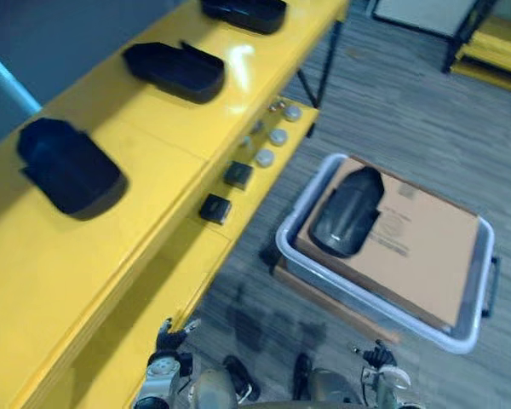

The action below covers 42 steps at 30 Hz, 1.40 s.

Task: Walk over and take plastic housings, then place them on the shelf

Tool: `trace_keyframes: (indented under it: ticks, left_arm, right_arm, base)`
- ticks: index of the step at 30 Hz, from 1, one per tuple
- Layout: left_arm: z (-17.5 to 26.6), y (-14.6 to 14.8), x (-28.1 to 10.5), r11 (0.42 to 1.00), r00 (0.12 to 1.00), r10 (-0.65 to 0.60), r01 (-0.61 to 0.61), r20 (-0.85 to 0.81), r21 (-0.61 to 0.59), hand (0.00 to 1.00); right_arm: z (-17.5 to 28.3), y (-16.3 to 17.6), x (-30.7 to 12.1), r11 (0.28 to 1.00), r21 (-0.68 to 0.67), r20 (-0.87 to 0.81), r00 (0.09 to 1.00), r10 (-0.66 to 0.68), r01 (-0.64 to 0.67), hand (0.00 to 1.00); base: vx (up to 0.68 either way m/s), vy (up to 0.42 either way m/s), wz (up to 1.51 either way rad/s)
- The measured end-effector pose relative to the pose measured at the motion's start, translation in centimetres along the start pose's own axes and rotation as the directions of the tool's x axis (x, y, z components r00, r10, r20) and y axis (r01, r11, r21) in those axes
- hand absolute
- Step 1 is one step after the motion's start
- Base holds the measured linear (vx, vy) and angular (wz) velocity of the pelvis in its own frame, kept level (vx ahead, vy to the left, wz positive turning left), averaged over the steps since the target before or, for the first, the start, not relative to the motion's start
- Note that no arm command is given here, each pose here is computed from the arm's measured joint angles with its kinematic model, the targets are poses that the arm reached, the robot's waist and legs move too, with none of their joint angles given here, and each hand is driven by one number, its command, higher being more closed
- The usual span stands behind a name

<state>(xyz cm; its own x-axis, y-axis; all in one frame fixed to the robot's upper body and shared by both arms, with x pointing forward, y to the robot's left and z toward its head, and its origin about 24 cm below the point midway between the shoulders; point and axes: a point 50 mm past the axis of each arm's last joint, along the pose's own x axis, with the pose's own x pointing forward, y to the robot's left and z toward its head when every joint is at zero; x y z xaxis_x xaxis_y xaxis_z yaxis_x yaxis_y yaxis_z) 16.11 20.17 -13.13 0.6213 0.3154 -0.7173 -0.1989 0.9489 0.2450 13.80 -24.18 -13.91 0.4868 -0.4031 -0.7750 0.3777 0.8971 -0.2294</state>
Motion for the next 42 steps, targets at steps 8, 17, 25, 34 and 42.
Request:
trace_keyframes:
  ticks: [8, 17, 25, 34, 42]
  left_arm:
    - [-1.4, -1.8, -0.7, 0.997, 0.996, -0.068, 0.069, -0.049, 0.022, 0.0]
    - [-2.9, -1.1, -0.9, 0.998, 0.993, -0.054, 0.057, -0.108, 0.027, 0.0]
    - [-2.7, -0.9, -0.7, 0.999, 0.993, -0.035, 0.034, -0.116, -0.008, 0.0]
    - [-3.4, -0.3, -0.7, 0.999, 0.989, -0.006, 0.001, -0.151, -0.033, 0.0]
    - [-4.6, 0.1, -1.2, 1.0, 0.982, 0.015, -0.019, -0.188, -0.021, 0.0]
  right_arm:
    - [-1.1, -1.9, -0.1, 0.98, 0.183, -0.049, 0.996, -0.075, 0.083, 0.0]
    - [-2.7, -2.8, -0.5, 0.933, 0.319, -0.119, 0.983, -0.137, 0.169, 0.0]
    - [-2.9, -3.8, -0.6, 0.909, 0.356, -0.137, 0.974, -0.179, 0.217, 0.0]
    - [-4.4, -4.9, -1.0, 0.876, 0.395, -0.194, 0.957, -0.215, 0.277, 0.0]
    - [2.0, -8.2, -1.0, 0.769, 0.555, 0.016, 0.92, -0.391, 0.317, 0.0]
  base:
    - [-0.06, 0.067, -0.67]
    - [0.06, 0.184, -0.74]
    - [0.1, 0.074, -0.44]
    - [0.01, 0.043, -0.05]
    - [-0.06, -0.004, 0.15]
